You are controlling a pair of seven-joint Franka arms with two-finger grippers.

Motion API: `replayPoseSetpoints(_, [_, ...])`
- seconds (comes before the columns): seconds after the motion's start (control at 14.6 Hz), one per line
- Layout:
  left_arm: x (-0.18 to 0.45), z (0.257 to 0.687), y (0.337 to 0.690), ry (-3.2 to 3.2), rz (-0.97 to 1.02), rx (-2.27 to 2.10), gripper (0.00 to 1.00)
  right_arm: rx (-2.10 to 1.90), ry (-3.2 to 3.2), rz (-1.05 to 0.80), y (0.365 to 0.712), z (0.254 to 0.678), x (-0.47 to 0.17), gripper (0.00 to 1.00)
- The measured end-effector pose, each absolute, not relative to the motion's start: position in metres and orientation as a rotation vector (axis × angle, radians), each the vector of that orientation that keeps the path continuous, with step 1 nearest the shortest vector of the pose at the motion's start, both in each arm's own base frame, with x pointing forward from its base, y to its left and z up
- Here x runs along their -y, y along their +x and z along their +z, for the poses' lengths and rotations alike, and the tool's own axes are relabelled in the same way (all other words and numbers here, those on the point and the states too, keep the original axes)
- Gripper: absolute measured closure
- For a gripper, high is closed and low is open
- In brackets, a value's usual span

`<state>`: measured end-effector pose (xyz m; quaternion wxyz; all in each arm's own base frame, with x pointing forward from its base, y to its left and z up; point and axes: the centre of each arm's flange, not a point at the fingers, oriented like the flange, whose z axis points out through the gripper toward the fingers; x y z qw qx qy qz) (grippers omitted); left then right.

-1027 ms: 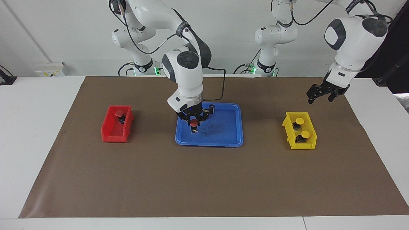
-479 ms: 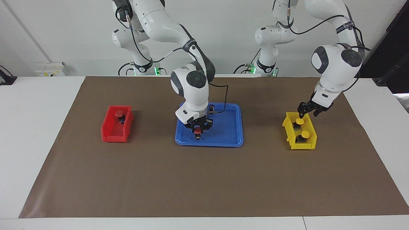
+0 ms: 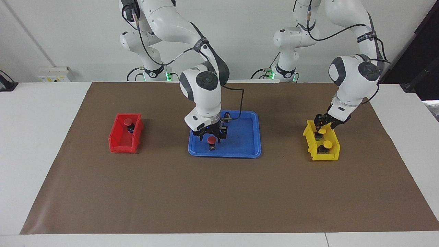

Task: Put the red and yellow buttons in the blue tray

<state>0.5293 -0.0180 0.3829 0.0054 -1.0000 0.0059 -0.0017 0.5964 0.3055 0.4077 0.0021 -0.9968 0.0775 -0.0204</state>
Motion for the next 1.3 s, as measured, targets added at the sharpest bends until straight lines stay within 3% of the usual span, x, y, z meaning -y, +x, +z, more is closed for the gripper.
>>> replayPoseSetpoints(0.27, [0.018,0.375,0.528,-3.132,-0.011,-0.019,0.3,-0.056,-3.146,-0.021,0.619,0.464,-0.135,0.22])
replayPoseSetpoints(0.41, [0.018,0.374,0.53,-3.132,-0.029,-0.019,0.33,0.02,-3.139,0.029,0.604,0.462,-0.045,0.23])
replayPoseSetpoints(0.55, [0.018,0.373,0.53,-3.132,-0.028,-0.019,0.47,0.04,-3.128,0.105,0.578,0.446,0.01,0.27])
replayPoseSetpoints(0.62, [0.018,0.372,0.529,-3.132,-0.026,-0.018,0.47,0.045,-3.121,0.143,0.565,0.436,0.025,0.27])
replayPoseSetpoints(0.75, [0.017,0.372,0.529,-3.132,-0.024,-0.015,0.59,0.05,-3.109,0.182,0.54,0.417,0.042,0.3])
replayPoseSetpoints(1.1, [0.018,0.374,0.529,-3.132,0.0,-0.016,0.59,0.06,-3.106,0.123,0.494,0.373,0.055,0.34])
replayPoseSetpoints(1.3, [0.026,0.428,0.536,-3.122,0.133,-0.03,0.59,0.07,-3.107,0.111,0.488,0.37,0.051,0.33])
